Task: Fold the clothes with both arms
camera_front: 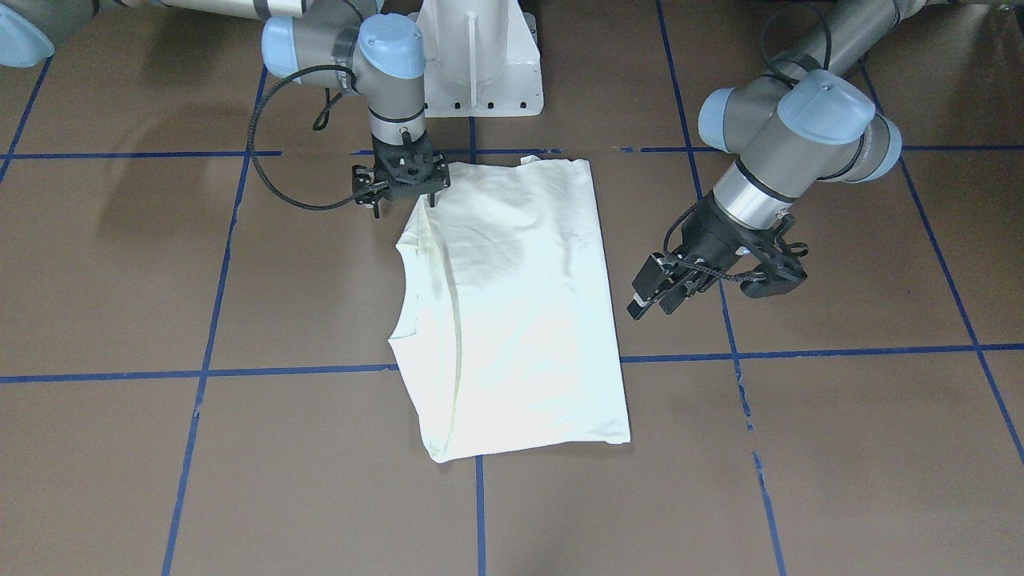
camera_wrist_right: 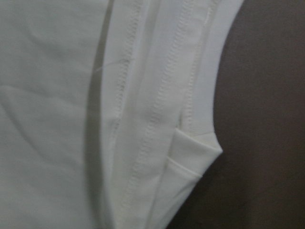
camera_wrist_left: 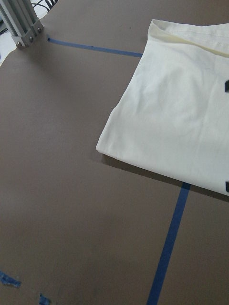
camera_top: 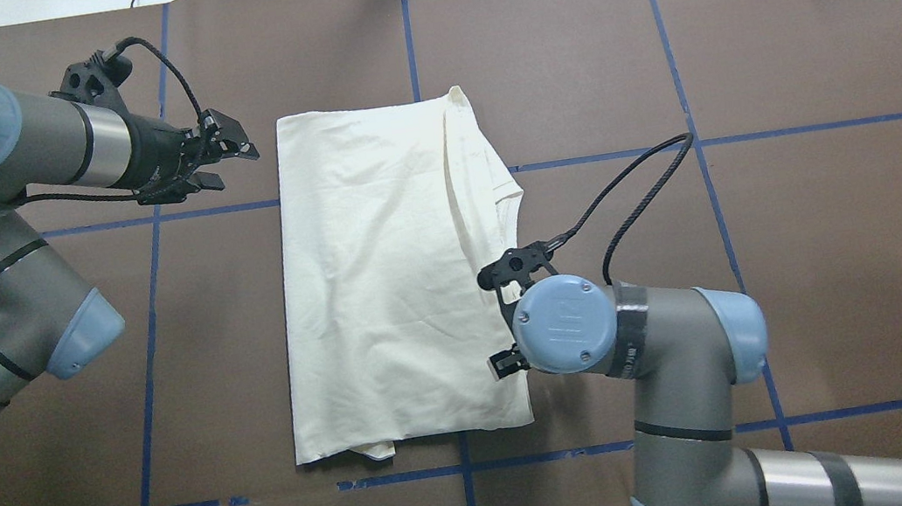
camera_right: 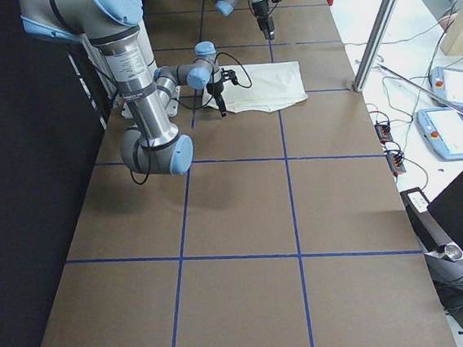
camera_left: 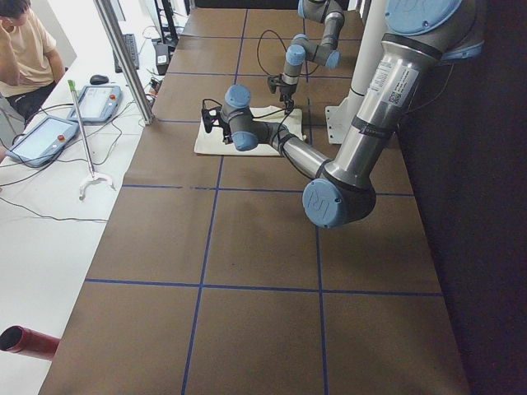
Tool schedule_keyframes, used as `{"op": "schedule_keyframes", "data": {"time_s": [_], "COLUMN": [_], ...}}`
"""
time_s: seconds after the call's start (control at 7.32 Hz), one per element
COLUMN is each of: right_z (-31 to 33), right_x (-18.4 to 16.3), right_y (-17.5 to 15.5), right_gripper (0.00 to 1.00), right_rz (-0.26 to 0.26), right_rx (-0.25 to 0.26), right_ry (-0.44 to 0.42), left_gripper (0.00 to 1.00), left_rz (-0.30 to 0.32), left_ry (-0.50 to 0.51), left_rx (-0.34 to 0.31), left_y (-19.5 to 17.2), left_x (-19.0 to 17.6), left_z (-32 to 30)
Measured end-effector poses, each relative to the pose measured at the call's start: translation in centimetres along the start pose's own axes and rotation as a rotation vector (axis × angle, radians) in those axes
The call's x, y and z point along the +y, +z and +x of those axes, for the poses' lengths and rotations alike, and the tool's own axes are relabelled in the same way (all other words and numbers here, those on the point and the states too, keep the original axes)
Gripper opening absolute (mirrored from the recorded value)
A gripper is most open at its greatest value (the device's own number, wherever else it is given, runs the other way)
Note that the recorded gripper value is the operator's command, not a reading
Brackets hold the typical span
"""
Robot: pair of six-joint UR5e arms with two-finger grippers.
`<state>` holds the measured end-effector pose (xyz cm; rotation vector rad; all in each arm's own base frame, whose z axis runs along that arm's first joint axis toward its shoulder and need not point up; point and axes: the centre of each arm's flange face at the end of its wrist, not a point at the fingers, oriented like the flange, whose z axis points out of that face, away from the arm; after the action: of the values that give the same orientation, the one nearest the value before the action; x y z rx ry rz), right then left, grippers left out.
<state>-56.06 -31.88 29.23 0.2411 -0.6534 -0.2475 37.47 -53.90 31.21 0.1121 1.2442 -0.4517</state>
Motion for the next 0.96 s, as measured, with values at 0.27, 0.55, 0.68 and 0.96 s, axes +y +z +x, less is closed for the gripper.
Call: {"op": "schedule_keyframes", "data": {"time_s": [0.27, 0.55, 0.68, 0.96], "right_z": [3.6, 0.9, -0.9, -3.9], "right_x": [2.1, 1.8, 1.7, 1.9], "right_y": [0.0, -1.7, -2.7, -4.2], "right_gripper": [1.0, 0.94, 0.76, 0.65], "right_rz": [-0.006, 0.011, 0.015, 0.001], "right_rx": [0.019, -0.031, -0.067, -0.131], "right_ry": [-0.03, 0.131, 0.267, 0.534], "left_gripper": [0.69, 0.69, 0.69, 0.69], "left_rz": [0.001, 0.003, 0.003, 0.006], "left_ry": [0.001, 0.001, 0.001, 0.001], "left_rx": [0.004, 0.006, 0.007, 0.008], "left_y": [-0.2, -0.4, -0.4, -0.5], "left_x": [0.0, 0.0, 0.0, -0.1], "left_z": [0.1, 0.2, 0.3, 0.2]}}
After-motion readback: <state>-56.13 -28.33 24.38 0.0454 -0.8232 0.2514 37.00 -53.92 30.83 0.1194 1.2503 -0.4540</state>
